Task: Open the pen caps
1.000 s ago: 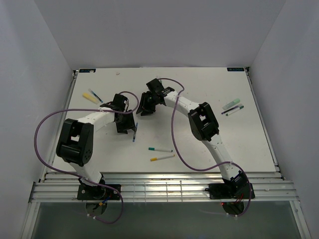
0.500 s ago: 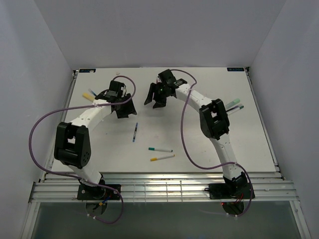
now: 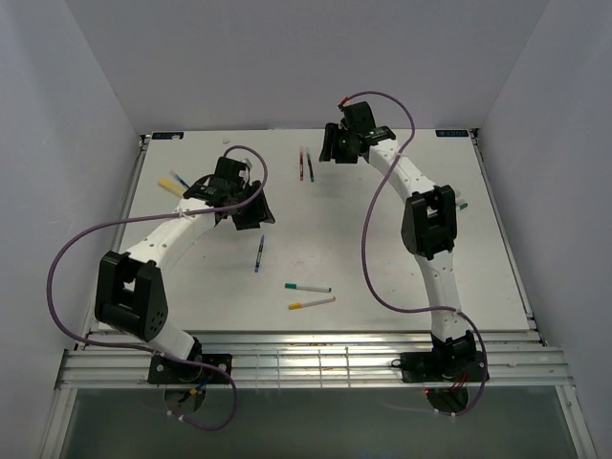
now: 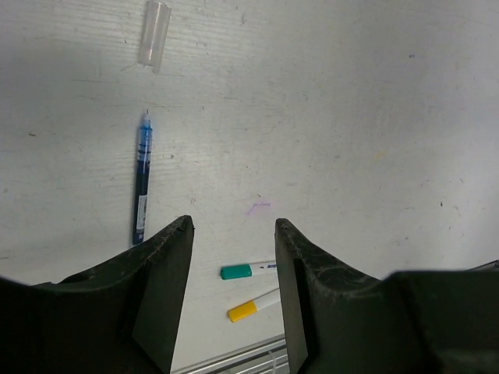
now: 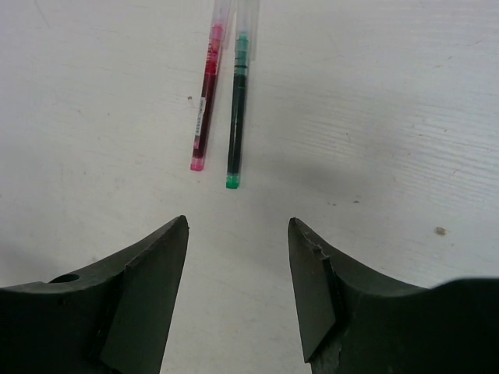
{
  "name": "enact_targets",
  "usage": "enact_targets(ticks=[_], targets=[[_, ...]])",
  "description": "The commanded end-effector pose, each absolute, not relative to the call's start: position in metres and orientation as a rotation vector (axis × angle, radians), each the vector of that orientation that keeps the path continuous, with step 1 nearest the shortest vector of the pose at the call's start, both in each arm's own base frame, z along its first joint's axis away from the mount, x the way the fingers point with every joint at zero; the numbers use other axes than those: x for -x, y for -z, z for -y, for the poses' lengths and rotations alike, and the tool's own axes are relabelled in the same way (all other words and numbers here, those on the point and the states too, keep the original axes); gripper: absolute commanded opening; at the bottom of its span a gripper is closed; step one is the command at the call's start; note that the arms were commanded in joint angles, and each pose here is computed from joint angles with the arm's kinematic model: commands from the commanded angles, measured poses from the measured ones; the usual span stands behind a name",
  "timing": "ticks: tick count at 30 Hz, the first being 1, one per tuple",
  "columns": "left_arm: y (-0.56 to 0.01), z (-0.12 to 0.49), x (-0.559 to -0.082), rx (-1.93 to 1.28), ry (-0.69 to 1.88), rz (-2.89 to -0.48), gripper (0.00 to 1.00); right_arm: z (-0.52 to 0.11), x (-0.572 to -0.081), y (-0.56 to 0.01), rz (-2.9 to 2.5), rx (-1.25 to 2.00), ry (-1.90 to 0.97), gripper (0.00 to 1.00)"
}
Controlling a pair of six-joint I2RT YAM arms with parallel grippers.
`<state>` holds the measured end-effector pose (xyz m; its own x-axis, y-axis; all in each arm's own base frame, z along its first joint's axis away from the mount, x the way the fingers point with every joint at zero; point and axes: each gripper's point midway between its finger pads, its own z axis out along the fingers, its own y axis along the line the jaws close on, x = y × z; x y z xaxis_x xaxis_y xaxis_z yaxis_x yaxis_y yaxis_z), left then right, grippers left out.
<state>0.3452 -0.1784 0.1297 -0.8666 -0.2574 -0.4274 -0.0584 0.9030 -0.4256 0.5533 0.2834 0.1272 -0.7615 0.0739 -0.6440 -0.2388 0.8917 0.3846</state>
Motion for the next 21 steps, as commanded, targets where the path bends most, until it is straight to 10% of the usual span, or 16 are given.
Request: enact_targets(ticks=[1, 21], targets=[[-0.161, 0.18, -0.336, 0.197, 0.597, -2.495, 0.57, -0.292, -0.569, -0.11, -2.29, 0.274, -0.478, 0.6], [-0.175, 0.188, -0.333, 0.203, 0.624, -2.409, 0.57, -0.31, -0.562, -0.045, -2.313, 0.358, -0.212, 0.57]])
